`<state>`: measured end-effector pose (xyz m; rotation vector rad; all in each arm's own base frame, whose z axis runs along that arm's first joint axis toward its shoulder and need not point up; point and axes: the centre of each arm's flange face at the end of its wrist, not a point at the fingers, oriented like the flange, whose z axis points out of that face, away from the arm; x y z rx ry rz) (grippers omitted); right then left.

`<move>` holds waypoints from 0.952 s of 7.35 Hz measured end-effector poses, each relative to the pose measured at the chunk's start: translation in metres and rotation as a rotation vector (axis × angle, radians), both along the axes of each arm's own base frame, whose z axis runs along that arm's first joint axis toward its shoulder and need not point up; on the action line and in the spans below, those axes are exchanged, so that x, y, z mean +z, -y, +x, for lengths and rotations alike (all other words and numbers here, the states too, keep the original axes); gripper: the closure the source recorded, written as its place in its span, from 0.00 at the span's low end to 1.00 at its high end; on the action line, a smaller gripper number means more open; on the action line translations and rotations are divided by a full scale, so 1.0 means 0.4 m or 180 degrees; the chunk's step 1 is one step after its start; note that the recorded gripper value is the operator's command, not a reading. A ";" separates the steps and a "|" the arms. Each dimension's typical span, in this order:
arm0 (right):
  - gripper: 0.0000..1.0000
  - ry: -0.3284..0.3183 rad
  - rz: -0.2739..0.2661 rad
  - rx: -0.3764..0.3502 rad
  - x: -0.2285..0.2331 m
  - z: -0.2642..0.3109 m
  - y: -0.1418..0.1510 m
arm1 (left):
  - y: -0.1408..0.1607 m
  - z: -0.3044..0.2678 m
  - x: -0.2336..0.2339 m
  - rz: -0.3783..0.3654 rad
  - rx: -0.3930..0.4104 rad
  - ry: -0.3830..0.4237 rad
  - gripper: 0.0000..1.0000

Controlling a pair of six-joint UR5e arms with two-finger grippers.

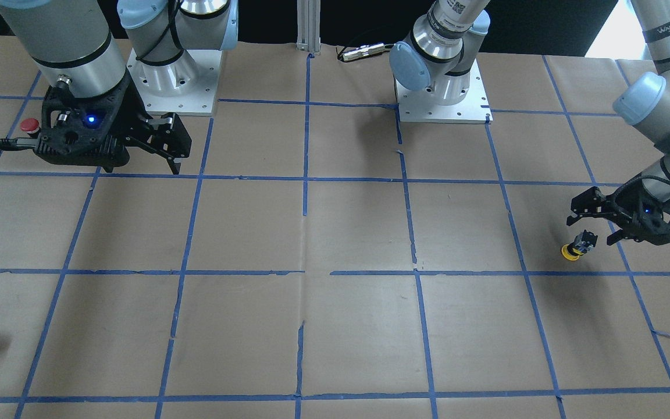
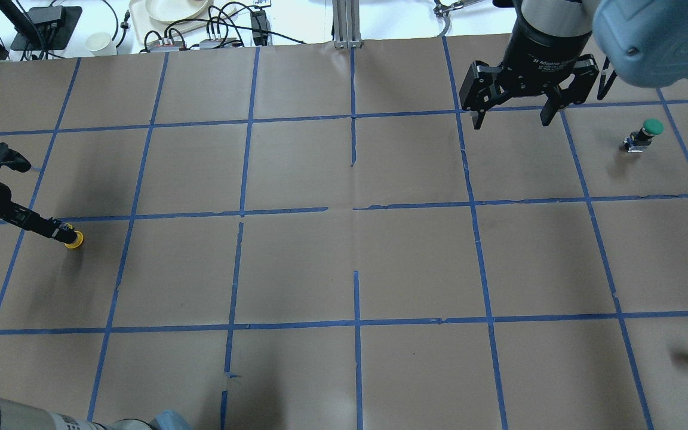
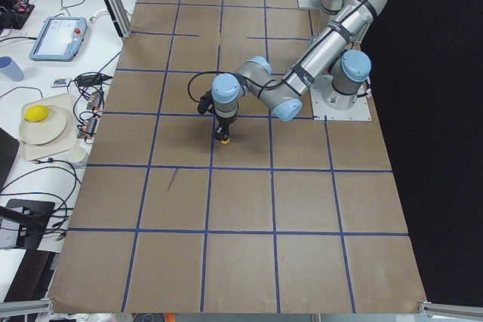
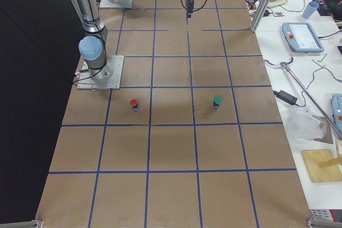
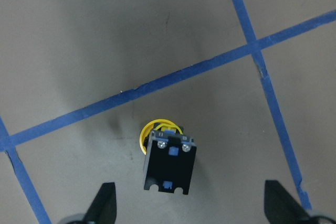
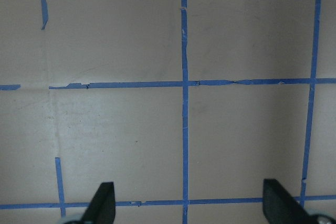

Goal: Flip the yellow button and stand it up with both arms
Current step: 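Close the left gripper on the yellow button's metal base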

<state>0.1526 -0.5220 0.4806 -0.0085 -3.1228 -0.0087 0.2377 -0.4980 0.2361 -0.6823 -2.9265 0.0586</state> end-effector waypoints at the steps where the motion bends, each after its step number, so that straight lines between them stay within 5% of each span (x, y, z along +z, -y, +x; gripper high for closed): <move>1: 0.00 0.0002 -0.0006 -0.0003 0.000 -0.001 0.002 | 0.012 -0.004 -0.019 0.0000 -0.0079 0.0003 0.02; 3: 0.00 0.0006 -0.0037 -0.0007 0.001 -0.001 0.006 | 0.029 -0.012 -0.058 0.0016 -0.0305 -0.0004 0.08; 5: 0.00 0.0007 -0.0043 -0.0004 0.001 -0.001 0.007 | 0.036 -0.015 -0.068 0.0040 -0.0436 0.0025 0.58; 7: 0.00 0.0007 -0.0041 -0.0004 0.001 0.000 0.006 | 0.037 -0.017 -0.068 0.0086 -0.0486 0.0083 0.91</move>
